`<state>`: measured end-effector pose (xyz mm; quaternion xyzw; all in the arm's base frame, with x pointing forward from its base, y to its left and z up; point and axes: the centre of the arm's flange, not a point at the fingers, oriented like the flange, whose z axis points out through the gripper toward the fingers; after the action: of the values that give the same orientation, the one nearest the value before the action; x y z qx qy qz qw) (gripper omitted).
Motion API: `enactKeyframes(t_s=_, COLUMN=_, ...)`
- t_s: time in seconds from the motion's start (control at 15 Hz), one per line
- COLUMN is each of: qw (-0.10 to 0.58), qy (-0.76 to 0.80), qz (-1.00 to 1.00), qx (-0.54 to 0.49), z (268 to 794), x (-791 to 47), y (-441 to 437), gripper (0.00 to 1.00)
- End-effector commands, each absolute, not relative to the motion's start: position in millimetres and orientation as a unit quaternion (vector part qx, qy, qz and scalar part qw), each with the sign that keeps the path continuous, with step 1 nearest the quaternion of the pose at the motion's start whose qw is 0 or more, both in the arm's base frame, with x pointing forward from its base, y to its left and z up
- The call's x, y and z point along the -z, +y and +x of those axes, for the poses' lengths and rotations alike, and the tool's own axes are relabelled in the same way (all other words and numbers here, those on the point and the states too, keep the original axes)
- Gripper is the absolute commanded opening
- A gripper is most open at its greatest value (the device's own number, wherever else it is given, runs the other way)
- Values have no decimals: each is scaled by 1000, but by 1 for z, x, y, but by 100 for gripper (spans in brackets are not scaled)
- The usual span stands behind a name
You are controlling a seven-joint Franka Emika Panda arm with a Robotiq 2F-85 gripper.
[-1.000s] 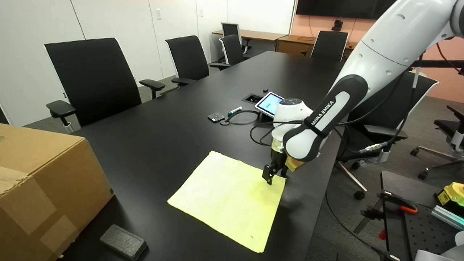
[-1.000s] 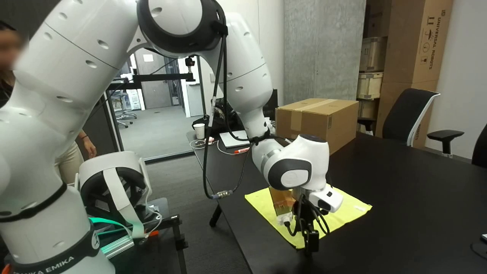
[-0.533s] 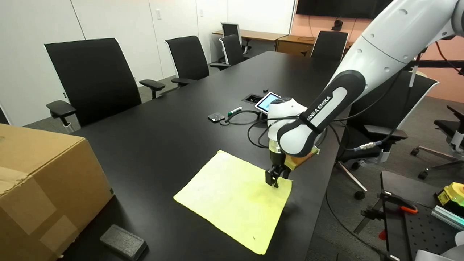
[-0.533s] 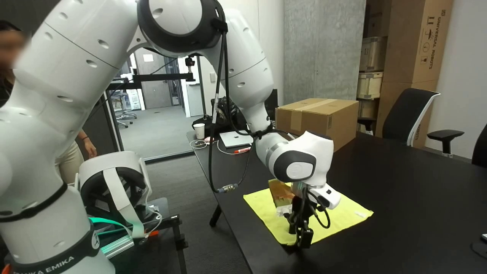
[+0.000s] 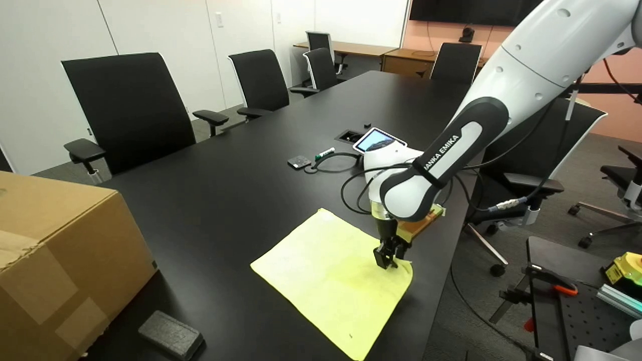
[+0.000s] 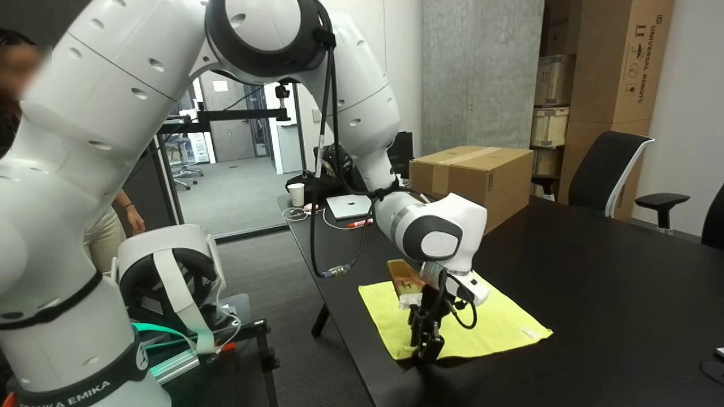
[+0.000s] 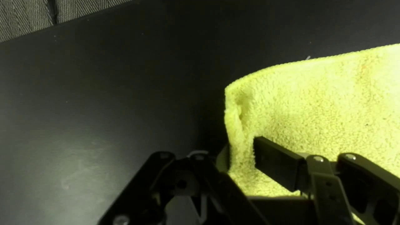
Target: Fold the yellow towel from right to left
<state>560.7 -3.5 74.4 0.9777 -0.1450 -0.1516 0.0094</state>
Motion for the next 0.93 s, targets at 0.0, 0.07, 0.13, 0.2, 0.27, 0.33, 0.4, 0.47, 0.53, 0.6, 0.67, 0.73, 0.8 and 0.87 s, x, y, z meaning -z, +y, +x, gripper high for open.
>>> enactKeyframes(t_s=0.0, qw=9, qy=-150, qz=975, qx=164, z=553, x=-81, y=8, gripper=7)
enactKeyframes(t_s=0.07, qw=10, qy=-150, qz=975, qx=165, z=551, x=-82, y=10, gripper=6)
enactKeyframes(t_s=0.13, qw=9, qy=-150, qz=975, qx=165, z=550, x=-84, y=12, gripper=9)
enactKeyframes(t_s=0.2, qw=6, qy=-147, qz=976, qx=162, z=550, x=-87, y=14, gripper=9)
enactKeyframes(t_s=0.27, qw=1, qy=-146, qz=976, qx=159, z=549, x=-91, y=15, gripper=9)
enactKeyframes(t_s=0.33, qw=-4, qy=-146, qz=977, qx=158, z=550, x=-94, y=16, gripper=9)
enactKeyframes(t_s=0.4, qw=-9, qy=-146, qz=977, qx=156, z=552, x=-98, y=18, gripper=9)
enactKeyframes(t_s=0.47, qw=-13, qy=-148, qz=977, qx=154, z=555, x=-103, y=19, gripper=8)
enactKeyframes(t_s=0.53, qw=-17, qy=-152, qz=977, qx=149, z=558, x=-108, y=21, gripper=8)
enactKeyframes(t_s=0.6, qw=-21, qy=-158, qz=977, qx=143, z=561, x=-114, y=22, gripper=7)
enactKeyframes(t_s=0.67, qw=-21, qy=-164, qz=977, qx=137, z=565, x=-121, y=23, gripper=7)
enactKeyframes(t_s=0.73, qw=-17, qy=-171, qz=976, qx=131, z=571, x=-127, y=23, gripper=7)
enactKeyframes(t_s=0.8, qw=-12, qy=-177, qz=976, qx=127, z=577, x=-132, y=23, gripper=7)
enactKeyframes(t_s=0.87, qw=-9, qy=-180, qz=976, qx=124, z=586, x=-135, y=24, gripper=7)
